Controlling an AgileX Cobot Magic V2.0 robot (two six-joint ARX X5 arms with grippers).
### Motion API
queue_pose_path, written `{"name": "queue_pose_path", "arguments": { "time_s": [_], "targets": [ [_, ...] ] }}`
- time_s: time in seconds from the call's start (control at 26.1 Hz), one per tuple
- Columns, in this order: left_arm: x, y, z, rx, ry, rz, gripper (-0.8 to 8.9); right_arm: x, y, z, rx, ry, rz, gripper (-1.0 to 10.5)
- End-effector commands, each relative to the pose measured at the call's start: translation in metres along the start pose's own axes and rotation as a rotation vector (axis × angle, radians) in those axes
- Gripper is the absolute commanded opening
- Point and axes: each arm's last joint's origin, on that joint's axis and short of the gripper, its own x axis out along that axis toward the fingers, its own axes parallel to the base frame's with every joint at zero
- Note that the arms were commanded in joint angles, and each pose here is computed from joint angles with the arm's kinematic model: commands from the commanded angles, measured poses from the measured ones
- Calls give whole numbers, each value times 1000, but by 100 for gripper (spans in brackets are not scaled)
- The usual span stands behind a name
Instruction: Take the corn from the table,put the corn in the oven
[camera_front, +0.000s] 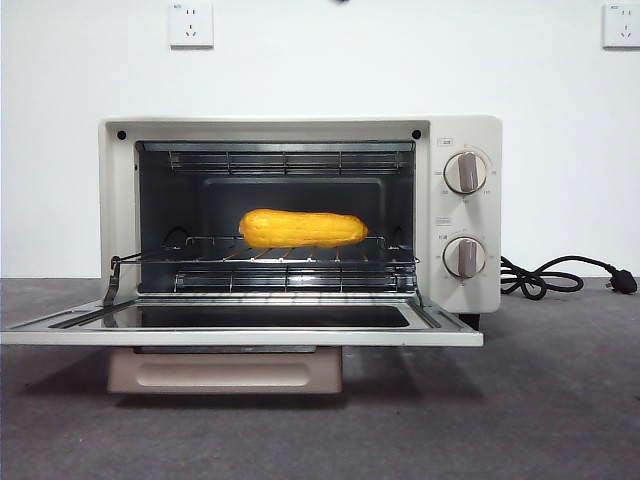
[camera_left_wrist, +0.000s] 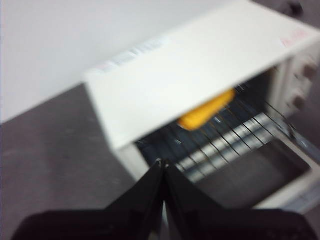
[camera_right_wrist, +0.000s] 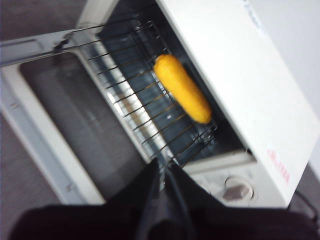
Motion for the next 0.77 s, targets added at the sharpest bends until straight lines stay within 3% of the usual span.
{"name": "queue_pose_path", "arguments": {
  "time_s": [0.04,0.23,0.38,0.61,0.77],
  "targets": [
    [15,-7,2,50,38,-104,-8,-15,-11,-6,53,-20,35,-9],
    [42,-15,1,95,107,-349,-8,-37,-24,-18,71,-57,124,-9],
    [64,-9,-1,52,160,-490,-8,-45,-34,-27,125,-71,207,-9],
    [91,28,-9,-115,195,-526,-8,-43,-49,-37,190,-31,234,-9],
    [98,61,-19,-230,193,-495,-8,-35,-61,-43,237,-3,270,-9]
  ]
}}
